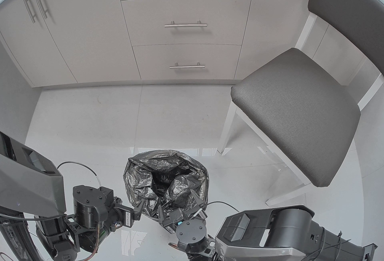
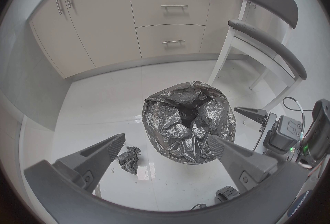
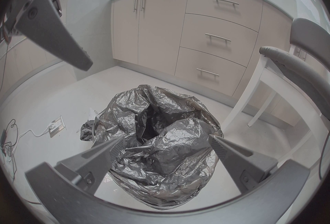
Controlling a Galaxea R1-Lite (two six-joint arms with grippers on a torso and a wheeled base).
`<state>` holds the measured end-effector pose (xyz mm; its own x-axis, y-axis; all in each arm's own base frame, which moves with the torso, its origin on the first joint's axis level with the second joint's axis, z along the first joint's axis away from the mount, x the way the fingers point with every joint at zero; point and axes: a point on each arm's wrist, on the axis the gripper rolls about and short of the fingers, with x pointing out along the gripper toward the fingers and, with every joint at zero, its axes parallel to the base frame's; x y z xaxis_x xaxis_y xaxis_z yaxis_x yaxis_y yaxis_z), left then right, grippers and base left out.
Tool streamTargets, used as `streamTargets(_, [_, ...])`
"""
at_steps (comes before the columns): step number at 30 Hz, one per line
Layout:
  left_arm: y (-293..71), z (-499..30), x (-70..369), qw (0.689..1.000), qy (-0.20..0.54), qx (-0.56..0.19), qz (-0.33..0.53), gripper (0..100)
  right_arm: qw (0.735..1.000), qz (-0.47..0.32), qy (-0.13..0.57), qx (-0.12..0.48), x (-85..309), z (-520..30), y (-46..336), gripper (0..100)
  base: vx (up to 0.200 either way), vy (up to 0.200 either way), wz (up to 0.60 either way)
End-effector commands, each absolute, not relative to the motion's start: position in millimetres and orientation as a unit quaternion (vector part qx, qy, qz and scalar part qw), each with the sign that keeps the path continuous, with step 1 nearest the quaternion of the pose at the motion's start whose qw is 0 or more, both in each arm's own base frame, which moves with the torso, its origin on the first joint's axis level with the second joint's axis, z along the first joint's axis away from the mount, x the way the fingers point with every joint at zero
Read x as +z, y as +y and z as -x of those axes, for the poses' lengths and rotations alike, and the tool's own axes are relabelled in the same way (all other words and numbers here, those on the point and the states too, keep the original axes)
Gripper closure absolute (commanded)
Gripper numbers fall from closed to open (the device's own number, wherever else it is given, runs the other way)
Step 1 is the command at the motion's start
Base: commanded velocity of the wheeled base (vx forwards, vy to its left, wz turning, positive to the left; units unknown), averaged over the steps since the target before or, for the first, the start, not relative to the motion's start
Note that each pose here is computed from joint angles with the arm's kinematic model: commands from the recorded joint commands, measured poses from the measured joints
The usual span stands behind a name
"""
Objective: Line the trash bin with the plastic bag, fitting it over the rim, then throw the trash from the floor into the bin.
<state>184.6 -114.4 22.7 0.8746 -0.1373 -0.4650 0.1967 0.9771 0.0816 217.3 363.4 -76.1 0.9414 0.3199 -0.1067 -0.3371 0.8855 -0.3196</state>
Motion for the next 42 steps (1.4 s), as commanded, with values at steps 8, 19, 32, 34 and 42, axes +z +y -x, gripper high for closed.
streamTargets(8, [-113, -182, 22, 0.965, 0.239, -0.084, -0.066, 0, 0.971, 0.170, 0.026, 0.167, -86, -219, 363, 0, 0.000, 0.000, 0.00])
streamTargets(19, [-113, -182, 22, 0.965, 0.239, -0.084, -0.066, 0, 0.982, 0.134, -0.003, 0.131, -71, -250, 367, 0, 0.000, 0.000, 0.00])
streamTargets(32, [-113, -182, 22, 0.965, 0.240, -0.084, -0.066, 0, 0.989, 0.129, -0.017, 0.077, -51, -290, 344, 0, 0.000, 0.000, 0.00])
streamTargets(34, [-113, -182, 22, 0.965, 0.240, -0.084, -0.066, 0, 0.989, 0.127, -0.017, 0.067, -50, -297, 339, 0, 0.000, 0.000, 0.00])
streamTargets(42, [-113, -182, 22, 0.965, 0.239, -0.084, -0.066, 0, 0.990, 0.136, -0.010, 0.041, -60, -316, 324, 0, 0.000, 0.000, 0.00])
